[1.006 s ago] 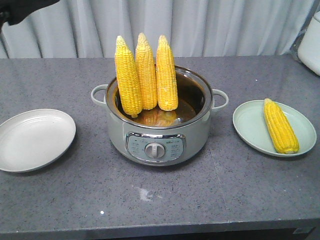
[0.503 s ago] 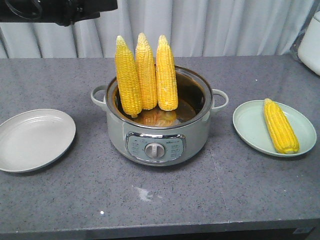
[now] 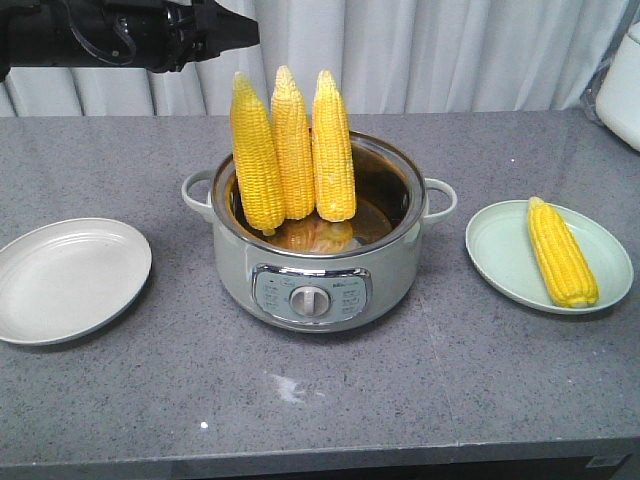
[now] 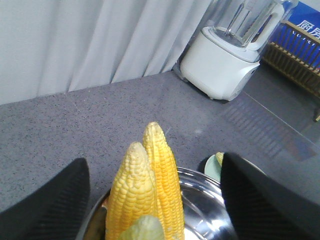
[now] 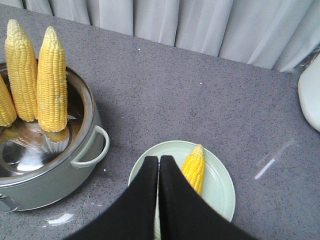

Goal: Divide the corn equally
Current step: 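Move the left gripper over the pot toward the nearest corn cob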

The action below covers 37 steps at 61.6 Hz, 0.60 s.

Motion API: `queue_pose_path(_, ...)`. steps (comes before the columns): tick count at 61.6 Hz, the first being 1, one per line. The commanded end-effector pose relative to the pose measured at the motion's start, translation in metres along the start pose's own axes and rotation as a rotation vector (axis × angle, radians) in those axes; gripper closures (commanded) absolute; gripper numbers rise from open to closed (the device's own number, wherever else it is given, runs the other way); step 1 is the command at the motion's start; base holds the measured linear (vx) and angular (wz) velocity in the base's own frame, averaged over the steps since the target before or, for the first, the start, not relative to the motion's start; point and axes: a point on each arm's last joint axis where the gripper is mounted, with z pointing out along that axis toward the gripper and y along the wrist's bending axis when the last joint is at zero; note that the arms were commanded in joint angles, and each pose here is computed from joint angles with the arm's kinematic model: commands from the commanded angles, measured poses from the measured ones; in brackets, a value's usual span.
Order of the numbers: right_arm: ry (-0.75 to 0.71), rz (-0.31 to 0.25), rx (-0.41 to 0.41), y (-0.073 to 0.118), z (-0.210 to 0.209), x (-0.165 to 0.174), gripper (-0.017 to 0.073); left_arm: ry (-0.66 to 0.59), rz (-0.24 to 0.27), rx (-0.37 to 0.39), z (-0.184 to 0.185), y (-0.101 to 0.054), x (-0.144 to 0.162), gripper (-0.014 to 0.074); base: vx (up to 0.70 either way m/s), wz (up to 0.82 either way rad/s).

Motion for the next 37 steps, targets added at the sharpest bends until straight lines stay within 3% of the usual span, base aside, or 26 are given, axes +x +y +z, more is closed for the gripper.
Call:
queue_pose_path(1, -0.103, -0.016, 0.022, 0.002, -0.014, -0.009, 0.0568, -0.093, 0.039, 0.024, -0.017, -0.027, -0.024, 0.0069, 0.0, 0.0)
queue_pose_path(31, -0.097, -0.016, 0.02, 0.002, -0.014, -0.009, 0.0568, -0.002, 0.033, 0.046, 0.006, -0.019, -0.004, 0.0069, 0.0, 0.0)
queue_pose_path(37, -0.097, -0.015, 0.02, 0.002, -0.014, -0.009, 0.0568, 0.023, 0.052, 0.037, 0.01, -0.019, -0.001, 0.0069, 0.0, 0.0)
